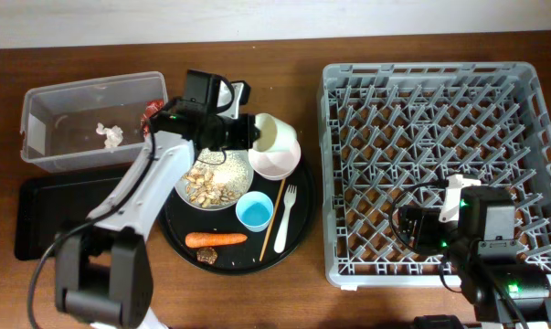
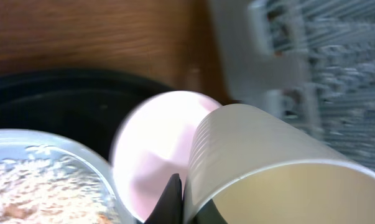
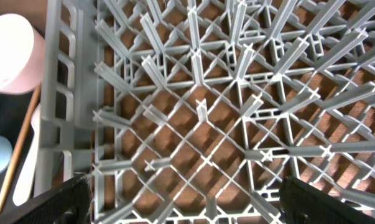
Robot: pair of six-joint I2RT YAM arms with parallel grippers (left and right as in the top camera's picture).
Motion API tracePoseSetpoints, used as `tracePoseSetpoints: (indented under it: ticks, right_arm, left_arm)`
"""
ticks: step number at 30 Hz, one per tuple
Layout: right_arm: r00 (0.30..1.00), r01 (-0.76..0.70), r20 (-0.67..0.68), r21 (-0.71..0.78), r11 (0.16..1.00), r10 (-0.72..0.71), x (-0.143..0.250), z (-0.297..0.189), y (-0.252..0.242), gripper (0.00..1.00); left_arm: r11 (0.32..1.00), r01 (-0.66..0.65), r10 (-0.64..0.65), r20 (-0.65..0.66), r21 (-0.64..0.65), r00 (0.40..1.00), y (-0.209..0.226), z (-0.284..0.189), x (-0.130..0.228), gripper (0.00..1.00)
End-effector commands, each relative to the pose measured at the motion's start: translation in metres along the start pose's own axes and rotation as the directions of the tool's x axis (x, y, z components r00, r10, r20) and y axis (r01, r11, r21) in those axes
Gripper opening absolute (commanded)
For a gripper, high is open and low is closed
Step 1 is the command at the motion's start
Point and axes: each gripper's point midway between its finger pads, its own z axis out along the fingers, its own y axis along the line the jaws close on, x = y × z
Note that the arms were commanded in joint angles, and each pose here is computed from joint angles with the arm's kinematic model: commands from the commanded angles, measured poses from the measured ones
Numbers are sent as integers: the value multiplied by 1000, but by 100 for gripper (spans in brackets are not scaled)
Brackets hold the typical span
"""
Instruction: Sort waste into correct bins and load items into the dishwasher rack
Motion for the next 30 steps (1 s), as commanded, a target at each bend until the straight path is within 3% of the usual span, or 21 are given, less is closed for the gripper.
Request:
tracePoseSetpoints:
  ticks: [1, 2, 3, 4, 6, 8, 10, 12, 17, 18, 24, 26, 28, 30]
  right_arm:
    - [995, -54, 73, -181, 982, 69, -38, 9, 25, 99]
    - [992, 101, 110, -455, 885, -56, -50, 7, 70, 99]
    - [974, 226, 176, -682, 696, -144, -51, -7, 109, 99]
    - [958, 285, 230, -800, 528, -169, -52, -18, 130, 99]
    - [938, 341, 311, -905, 254, -150, -57, -39, 151, 99]
    - [931, 359, 340, -920, 158, -134, -59, -48, 155, 99]
    - [924, 377, 359, -914, 149, -134, -61, -49, 155, 99]
    - [922, 383, 360, -901, 203, -143, -64, -40, 153, 99]
    - [930, 362, 339, -909, 206, -139, -63, -40, 153, 100]
    - [932, 357, 334, -911, 207, -137, -63, -40, 153, 96]
    - [932, 357, 334, -911, 207, -137, -63, -40, 153, 80]
    - [932, 357, 335, -911, 207, -138, -63, -40, 153, 67]
    - [932, 358, 335, -911, 208, -137, -64, -40, 153, 62]
    - [932, 358, 334, -909, 214, -138, -64, -39, 153, 57]
  left_arm:
    - [845, -8, 69, -94, 535, 993, -102, -41, 16, 0]
    - [777, -1, 92, -112, 630, 989, -118, -52, 21, 0]
    - [730, 11, 102, -126, 683, 987, -126, -60, 24, 0]
    - [675, 21, 118, -136, 737, 984, -135, -70, 27, 0]
    - [634, 48, 120, -160, 772, 980, -142, -78, 31, 0]
    - [636, 64, 122, -182, 769, 976, -146, -76, 36, 0]
    - [653, 56, 136, -190, 756, 972, -151, -69, 42, 0]
    - [640, 52, 174, -211, 766, 962, -166, -64, 53, 0]
    - [722, 49, 181, -257, 690, 949, -177, -39, 70, 0]
    - [753, 49, 166, -261, 657, 951, -176, -32, 70, 0]
    - [736, 46, 149, -227, 675, 962, -189, -31, 56, 0]
    - [730, 52, 138, -222, 681, 965, -191, -32, 51, 0]
    - [730, 50, 140, -220, 682, 966, -192, -32, 51, 0]
    - [729, 46, 141, -216, 683, 966, -192, -32, 50, 13]
